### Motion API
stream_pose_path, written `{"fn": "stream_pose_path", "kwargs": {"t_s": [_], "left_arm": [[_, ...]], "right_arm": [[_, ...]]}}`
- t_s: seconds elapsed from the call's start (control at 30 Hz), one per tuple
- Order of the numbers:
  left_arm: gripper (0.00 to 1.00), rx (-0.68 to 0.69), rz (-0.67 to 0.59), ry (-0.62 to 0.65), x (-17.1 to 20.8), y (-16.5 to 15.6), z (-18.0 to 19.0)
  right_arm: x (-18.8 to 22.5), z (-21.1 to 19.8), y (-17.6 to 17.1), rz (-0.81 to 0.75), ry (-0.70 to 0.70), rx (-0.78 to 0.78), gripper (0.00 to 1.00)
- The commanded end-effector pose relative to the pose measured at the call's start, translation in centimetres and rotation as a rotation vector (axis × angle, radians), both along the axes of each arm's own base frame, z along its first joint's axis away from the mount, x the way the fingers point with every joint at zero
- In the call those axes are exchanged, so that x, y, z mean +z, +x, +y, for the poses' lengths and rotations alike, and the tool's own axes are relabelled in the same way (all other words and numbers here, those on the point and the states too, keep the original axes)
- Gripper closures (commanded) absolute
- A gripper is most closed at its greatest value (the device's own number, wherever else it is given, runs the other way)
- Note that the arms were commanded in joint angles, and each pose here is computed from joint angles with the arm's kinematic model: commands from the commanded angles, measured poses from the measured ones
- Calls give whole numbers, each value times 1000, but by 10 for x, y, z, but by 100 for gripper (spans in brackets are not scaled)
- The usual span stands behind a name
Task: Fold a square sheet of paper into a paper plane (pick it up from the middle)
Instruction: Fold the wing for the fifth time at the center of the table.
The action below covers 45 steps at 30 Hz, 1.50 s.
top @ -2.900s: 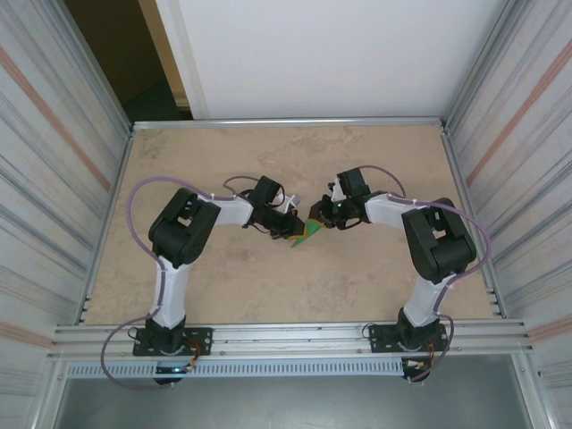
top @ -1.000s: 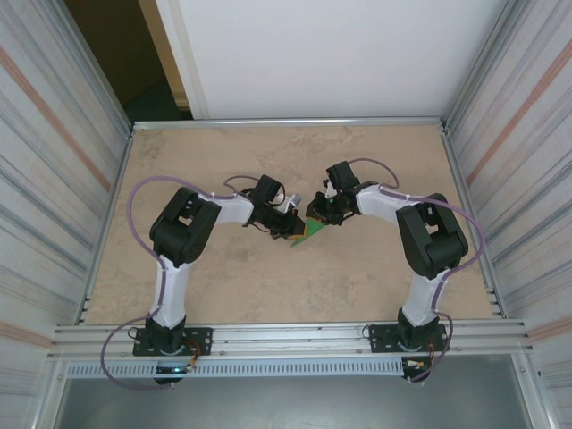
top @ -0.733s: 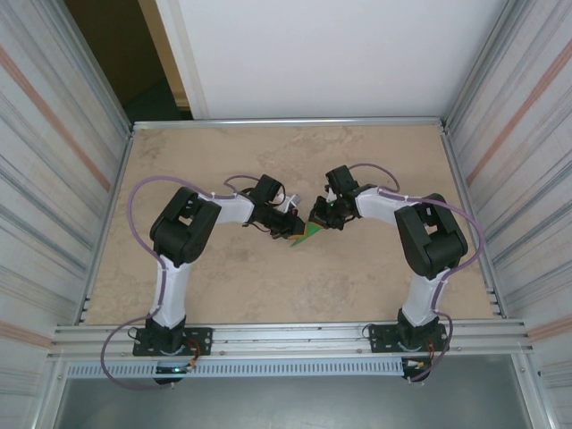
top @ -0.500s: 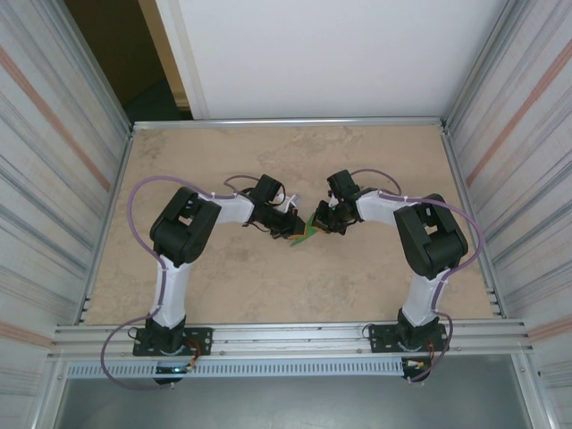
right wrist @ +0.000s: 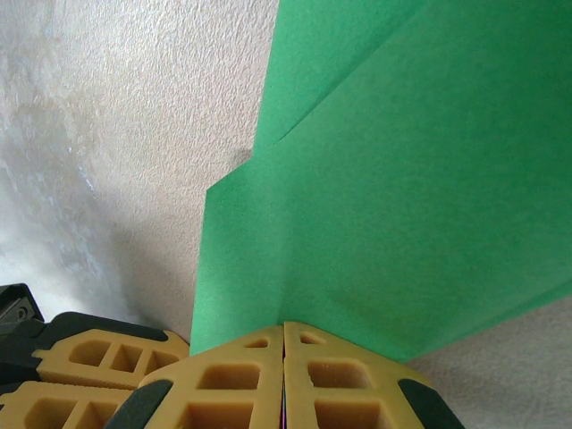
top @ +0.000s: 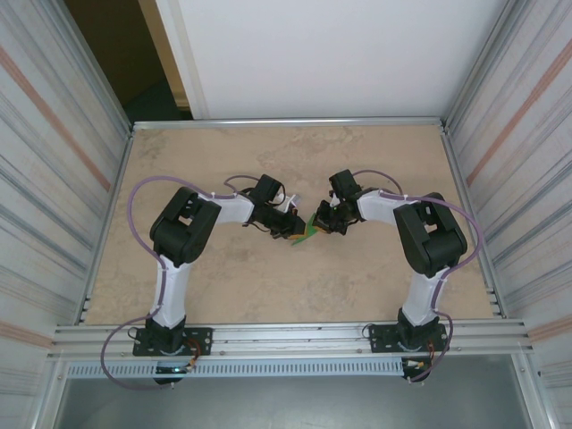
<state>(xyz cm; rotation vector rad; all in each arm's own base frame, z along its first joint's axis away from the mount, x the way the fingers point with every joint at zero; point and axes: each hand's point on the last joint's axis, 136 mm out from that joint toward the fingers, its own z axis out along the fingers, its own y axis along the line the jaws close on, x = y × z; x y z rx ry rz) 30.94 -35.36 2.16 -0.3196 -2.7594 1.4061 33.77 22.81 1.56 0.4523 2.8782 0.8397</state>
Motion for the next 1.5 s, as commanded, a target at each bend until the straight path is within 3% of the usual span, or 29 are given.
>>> {"fn": "stream_pose_path", "kwargs": {"t_s": [0.0,0.3,0.5,0.67,0.83,1.47], "left_arm": [[89,40,100,148,-40,-17,29],[71,117,-93,132,23,7,46],[74,102,-201,34,57,10,27],[84,38,-253,40,57,-1,1],[89,12,-221,85,41,-6,-5],[91,-22,-158,216,4,-12,1]], "right_arm": [[-21,-13,-8,62,-62,-11,91],[-13,-13,-8,42,-50,39,91],[-11,-11,-9,42,-41,46,91],[-14,-12,-9,50,-45,40,91],[-17,-13,-11,68,-51,32,91],[-22,-19,-14,112,-91,13,91]]}}
